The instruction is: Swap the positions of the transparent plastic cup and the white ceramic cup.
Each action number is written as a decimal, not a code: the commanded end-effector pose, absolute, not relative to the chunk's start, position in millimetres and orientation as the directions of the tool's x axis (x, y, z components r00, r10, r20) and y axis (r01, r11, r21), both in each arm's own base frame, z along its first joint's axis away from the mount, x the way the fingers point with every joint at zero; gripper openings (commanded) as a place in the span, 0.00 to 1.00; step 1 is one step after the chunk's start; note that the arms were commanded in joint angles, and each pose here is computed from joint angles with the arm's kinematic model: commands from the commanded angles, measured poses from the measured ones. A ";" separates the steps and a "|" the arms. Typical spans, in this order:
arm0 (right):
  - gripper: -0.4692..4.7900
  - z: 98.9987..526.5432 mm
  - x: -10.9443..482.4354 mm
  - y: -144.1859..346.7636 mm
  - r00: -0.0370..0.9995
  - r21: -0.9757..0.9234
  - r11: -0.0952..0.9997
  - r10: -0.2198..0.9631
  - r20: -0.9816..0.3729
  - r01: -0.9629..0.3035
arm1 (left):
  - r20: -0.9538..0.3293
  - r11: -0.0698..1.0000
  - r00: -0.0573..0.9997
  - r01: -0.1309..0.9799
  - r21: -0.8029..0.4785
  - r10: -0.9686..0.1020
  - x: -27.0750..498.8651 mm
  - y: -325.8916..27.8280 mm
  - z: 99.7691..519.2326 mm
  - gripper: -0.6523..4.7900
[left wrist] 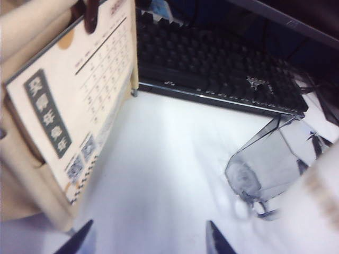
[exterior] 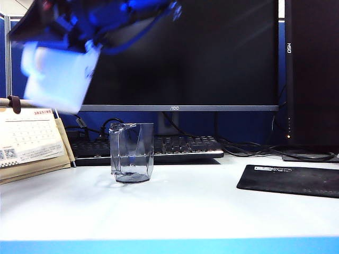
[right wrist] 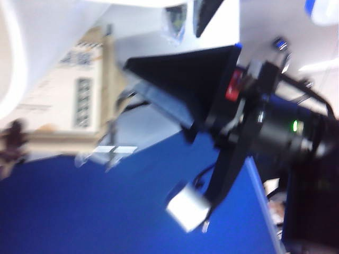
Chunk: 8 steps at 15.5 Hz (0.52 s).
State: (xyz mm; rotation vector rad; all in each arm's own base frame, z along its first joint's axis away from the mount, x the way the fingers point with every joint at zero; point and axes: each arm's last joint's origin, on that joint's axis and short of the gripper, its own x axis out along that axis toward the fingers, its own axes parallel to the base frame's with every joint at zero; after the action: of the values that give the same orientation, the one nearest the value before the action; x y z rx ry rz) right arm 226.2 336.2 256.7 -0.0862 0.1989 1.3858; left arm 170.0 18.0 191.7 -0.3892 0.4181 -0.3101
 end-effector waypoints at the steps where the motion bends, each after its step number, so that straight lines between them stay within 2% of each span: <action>1: 0.08 253.7 229.7 343.2 0.160 0.034 0.167 0.975 -0.155 -0.985 | -0.339 0.886 0.865 0.221 -0.407 -0.371 169.5 18.0 192.1 0.61; 4: 0.08 239.3 233.3 349.0 0.112 0.050 0.122 0.980 -0.166 -0.991 | -0.355 0.887 0.858 0.217 -0.407 -0.372 168.7 17.8 190.3 0.61; 8: 0.08 226.1 240.8 359.3 0.113 0.048 0.122 0.979 -0.170 -0.991 | -0.358 0.887 0.856 0.215 -0.409 -0.373 168.5 17.8 189.9 0.61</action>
State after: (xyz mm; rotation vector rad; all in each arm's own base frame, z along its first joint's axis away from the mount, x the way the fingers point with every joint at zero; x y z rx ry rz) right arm 238.9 355.4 211.5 -0.1004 0.2873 1.4353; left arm 168.3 17.7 188.1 -0.3727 0.4535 -0.3107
